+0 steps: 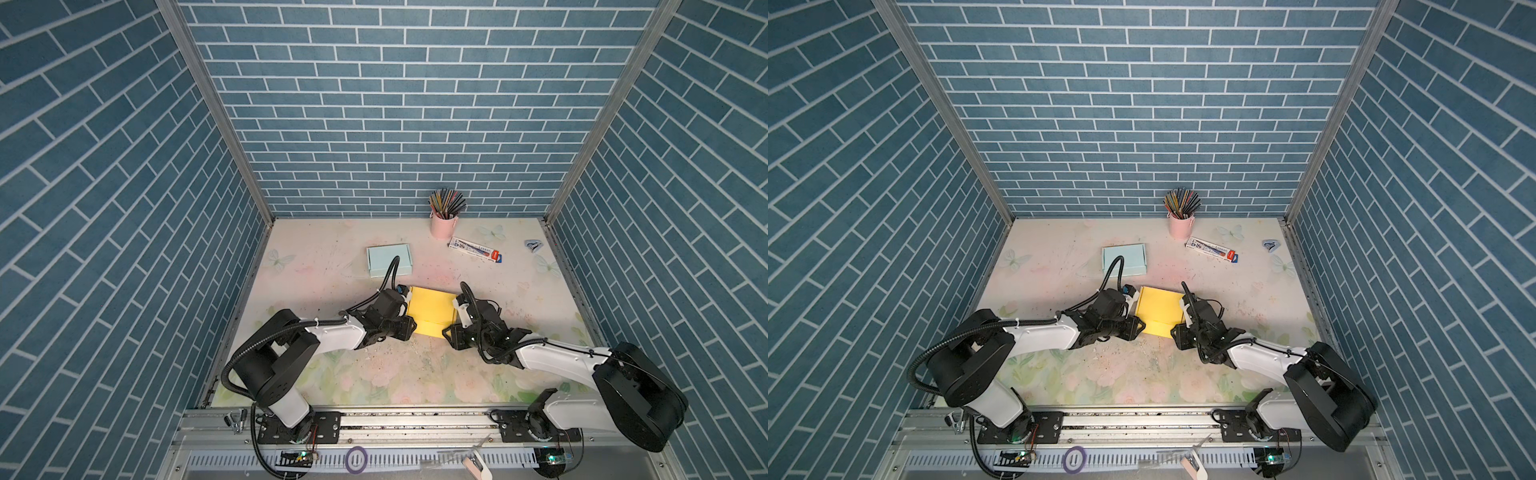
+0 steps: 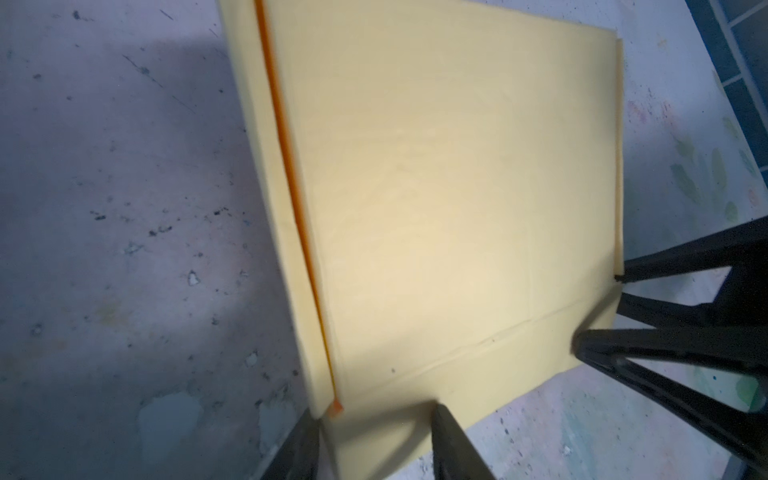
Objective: Fold the paper box
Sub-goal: 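Tuck the front flap into the box with both grippers pressing down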
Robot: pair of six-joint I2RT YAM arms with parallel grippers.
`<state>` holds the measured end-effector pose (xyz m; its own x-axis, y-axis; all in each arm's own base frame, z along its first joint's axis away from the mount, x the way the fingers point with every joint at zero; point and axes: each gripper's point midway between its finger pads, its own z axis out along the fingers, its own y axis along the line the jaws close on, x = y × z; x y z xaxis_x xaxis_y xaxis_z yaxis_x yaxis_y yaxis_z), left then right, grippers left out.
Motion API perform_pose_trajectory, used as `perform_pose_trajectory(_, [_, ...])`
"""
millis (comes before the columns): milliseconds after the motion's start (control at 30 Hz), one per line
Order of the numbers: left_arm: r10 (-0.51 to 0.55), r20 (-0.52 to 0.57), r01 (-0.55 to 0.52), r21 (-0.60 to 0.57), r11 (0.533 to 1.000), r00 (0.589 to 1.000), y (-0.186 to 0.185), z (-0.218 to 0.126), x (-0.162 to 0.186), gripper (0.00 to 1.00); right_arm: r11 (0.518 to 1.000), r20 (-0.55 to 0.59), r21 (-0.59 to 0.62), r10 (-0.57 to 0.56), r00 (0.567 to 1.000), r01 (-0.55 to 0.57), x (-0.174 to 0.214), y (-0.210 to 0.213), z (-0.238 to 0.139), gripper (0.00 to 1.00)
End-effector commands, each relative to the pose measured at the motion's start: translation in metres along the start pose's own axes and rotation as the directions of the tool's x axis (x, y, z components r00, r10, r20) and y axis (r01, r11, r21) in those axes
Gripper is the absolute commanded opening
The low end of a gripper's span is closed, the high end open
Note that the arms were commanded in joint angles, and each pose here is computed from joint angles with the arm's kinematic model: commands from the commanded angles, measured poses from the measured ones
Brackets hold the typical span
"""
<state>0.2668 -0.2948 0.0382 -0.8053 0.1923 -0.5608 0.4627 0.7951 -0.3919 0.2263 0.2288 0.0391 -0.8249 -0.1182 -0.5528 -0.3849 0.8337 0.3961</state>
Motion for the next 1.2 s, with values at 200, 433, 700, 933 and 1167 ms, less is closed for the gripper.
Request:
perform_pose_trajectory(200, [0.008,0.033,-0.008,0.012,1.0,0.999,0.0,0.002,-0.006,0.41,1.0,0.027,-0.018,0.021,0.999,-0.021,-0.009,0.006,0.001,0.39])
perform_pose_trajectory(433, [-0.007,0.041,0.005,0.04,0.999,0.999,-0.004,-0.006,-0.002,0.41,0.999,0.059,-0.041,0.033,0.998,-0.03,-0.018,0.012,-0.009,0.39])
perform_pose_trajectory(700, [-0.034,0.052,0.03,0.079,0.996,0.998,-0.011,-0.015,-0.003,0.41,1.0,0.053,0.007,0.026,0.998,-0.027,-0.017,0.003,-0.006,0.39])
perform_pose_trajectory(933, [-0.057,0.052,0.052,0.092,0.994,0.997,-0.011,-0.01,-0.001,0.41,0.999,0.053,0.031,0.033,0.998,-0.035,-0.018,-0.005,-0.002,0.39])
perform_pose_trajectory(1167, [-0.052,0.057,0.046,0.094,0.994,0.997,-0.013,-0.006,-0.005,0.41,0.999,0.053,0.035,0.036,0.998,-0.038,-0.019,-0.007,0.001,0.39])
